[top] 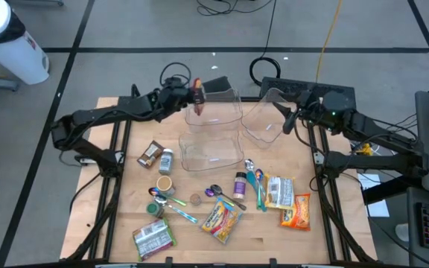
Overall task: Pick & Place Food Item
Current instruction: Put the red noodle pack into the top left transparent bin
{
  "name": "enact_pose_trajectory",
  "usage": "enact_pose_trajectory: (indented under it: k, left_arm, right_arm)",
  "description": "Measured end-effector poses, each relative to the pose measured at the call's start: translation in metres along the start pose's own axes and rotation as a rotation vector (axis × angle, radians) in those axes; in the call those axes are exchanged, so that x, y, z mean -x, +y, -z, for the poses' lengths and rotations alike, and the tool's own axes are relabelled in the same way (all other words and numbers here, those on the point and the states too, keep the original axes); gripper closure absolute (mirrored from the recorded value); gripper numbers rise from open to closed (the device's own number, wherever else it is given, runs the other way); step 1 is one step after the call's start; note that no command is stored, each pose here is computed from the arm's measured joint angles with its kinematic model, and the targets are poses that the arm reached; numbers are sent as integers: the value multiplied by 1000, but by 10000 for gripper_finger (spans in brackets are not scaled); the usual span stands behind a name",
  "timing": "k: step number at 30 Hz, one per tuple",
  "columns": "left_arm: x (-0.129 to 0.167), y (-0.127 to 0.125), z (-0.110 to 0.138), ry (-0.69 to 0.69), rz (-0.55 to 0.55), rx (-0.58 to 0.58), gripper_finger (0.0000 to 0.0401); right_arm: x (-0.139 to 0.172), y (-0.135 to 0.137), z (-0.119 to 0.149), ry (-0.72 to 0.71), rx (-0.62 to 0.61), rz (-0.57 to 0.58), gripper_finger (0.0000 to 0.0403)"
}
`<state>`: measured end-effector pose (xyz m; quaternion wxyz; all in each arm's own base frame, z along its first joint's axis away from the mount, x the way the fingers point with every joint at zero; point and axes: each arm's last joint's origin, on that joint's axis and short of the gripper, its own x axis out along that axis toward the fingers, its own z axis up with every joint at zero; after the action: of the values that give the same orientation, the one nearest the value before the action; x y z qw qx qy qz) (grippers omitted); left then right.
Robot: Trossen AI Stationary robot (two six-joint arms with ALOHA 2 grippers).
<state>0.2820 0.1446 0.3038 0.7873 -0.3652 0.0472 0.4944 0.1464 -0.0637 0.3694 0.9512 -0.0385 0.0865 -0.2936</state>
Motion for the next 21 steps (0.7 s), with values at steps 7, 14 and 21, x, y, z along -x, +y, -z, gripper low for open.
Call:
enact_pose_trajectory:
  k: [7,14,21]
  left_arm:
    - [1,22,17,9,-12,95,401]
    - [0,25,21,18,-22,103,401]
    - [-2,27,24,45,-43,77,401]
  right_arm:
    - [-5,2,4,-43,-11,2,232]
    - [-8,2,6,-31,-12,1,232]
    - [-9,3,6,-26,-33,0,232]
